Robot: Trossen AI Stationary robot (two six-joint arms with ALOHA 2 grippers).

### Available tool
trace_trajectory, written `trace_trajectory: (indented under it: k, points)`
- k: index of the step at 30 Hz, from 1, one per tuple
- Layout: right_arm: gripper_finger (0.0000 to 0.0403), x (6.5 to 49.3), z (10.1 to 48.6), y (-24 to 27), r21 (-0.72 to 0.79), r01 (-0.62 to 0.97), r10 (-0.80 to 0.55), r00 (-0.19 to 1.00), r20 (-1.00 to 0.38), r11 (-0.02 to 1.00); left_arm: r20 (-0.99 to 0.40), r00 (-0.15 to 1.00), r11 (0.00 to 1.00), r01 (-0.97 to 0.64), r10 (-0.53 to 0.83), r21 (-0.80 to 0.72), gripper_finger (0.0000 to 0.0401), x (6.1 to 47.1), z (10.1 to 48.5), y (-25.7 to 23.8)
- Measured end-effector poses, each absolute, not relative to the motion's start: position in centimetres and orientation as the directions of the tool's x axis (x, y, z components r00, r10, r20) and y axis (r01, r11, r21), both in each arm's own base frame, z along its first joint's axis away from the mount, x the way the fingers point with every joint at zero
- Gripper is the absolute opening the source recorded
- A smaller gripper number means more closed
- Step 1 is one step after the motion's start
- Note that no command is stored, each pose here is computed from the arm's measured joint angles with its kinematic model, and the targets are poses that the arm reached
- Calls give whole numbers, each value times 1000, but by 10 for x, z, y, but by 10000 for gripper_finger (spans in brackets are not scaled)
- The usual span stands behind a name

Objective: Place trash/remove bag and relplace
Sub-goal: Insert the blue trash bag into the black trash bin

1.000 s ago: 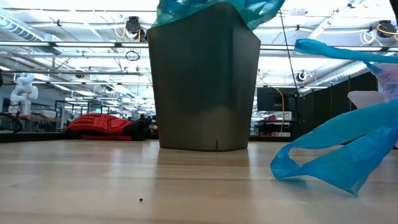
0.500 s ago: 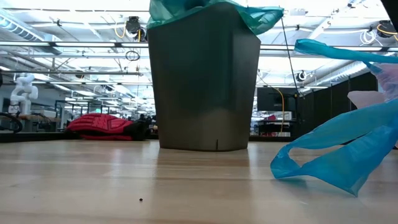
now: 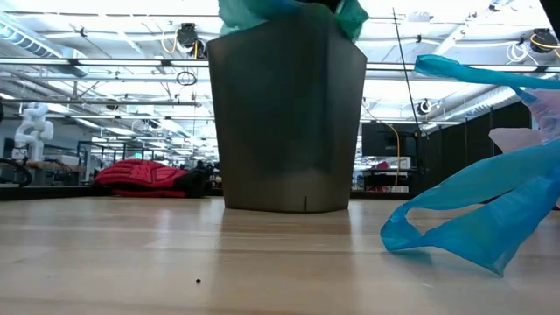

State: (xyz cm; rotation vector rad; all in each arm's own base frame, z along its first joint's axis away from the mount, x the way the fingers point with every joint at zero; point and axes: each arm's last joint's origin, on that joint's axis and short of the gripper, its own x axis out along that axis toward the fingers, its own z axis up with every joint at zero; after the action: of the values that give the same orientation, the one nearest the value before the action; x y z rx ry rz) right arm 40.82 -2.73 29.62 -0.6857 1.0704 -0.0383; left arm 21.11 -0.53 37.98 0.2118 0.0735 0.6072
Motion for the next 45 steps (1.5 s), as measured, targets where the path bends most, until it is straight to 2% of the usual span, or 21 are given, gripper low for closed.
trace_trajectory:
  k: [3,8,15,23,35,45]
  points:
    - [0,407,285,-31,-485,-302,-305,486,-819,821,-6,825,810,-553,565,194,0,211,380,-8]
    - [0,407,271,-42,-487,-279,-318,482,-816,828,-12,834,823,-543,552,170,0,211,379,-11]
    - [0,404,252,-50,-430,-292,-258,480,-839,854,-96,827,831,-540,553,136,0,213,368,-12]
    - [0,400,232,-50,-411,-302,-250,452,-856,860,-166,810,827,-547,563,131,0,222,355,-13]
    - [0,412,238,-56,-411,-241,-200,596,-778,879,-234,772,803,-591,591,78,0,226,311,-8]
    - [0,410,241,-56,-376,-181,-205,593,-779,909,-272,760,790,-613,590,3,0,222,269,-8]
